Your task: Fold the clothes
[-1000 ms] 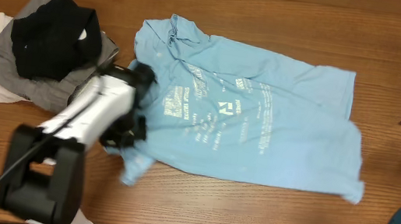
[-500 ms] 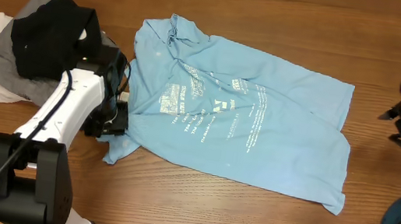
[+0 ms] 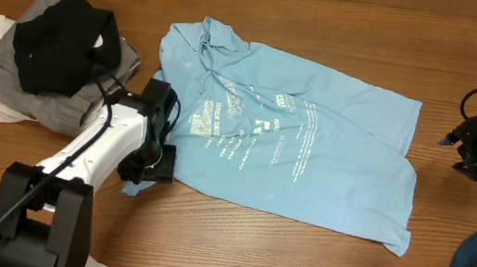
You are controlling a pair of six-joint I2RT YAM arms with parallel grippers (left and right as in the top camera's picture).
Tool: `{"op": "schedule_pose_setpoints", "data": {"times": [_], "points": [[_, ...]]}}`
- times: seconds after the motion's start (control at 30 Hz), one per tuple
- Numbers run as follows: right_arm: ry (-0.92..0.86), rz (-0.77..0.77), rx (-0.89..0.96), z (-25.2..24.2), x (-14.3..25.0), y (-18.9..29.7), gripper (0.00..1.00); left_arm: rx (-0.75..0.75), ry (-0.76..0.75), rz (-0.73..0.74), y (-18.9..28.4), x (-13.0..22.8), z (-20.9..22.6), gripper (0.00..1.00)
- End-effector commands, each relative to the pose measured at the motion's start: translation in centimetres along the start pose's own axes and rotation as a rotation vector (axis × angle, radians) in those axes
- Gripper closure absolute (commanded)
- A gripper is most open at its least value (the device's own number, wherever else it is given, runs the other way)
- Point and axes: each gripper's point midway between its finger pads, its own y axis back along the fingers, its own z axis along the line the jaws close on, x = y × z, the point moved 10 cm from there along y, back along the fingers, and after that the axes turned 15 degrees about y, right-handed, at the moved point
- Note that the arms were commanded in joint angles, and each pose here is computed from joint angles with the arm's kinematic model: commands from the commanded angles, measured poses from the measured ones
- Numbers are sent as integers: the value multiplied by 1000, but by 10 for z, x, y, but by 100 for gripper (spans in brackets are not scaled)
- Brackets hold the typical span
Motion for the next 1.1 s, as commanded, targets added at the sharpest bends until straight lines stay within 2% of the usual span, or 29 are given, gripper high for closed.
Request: {"op": "schedule_pose_setpoints", "data": {"times": [0.0,0.3,0.4,0.47,0.53,0.63,0.77,0.93,1.07], "points": [[7,-11,8,-1,0,2,43,-43,53,-31,-4,0,9,51],[8,-13,-4,0,0,2,43,-53,41,-96,-16,-5,11,51],[8,-14,-4,0,0,2,43,-52,41,-80,-21,-1,12,67],[8,-16,-5,0,0,2,43,-37,41,-59,-20,1,11,87],[9,-16,-16,1,0,2,43,-12,41,-29,-16,2,9,96],[9,-15,-19,1,0,2,43,69,21,46,6,3,0,96],[9,-16,-19,1,0,2,43,165,-87,82,65,-1,-12,96],[9,-15,-18,1,0,2,43,152,-144,-93,138,-15,-14,96],[9,-15,-18,1,0,2,43,107,-137,-242,156,-29,-14,88]]}}
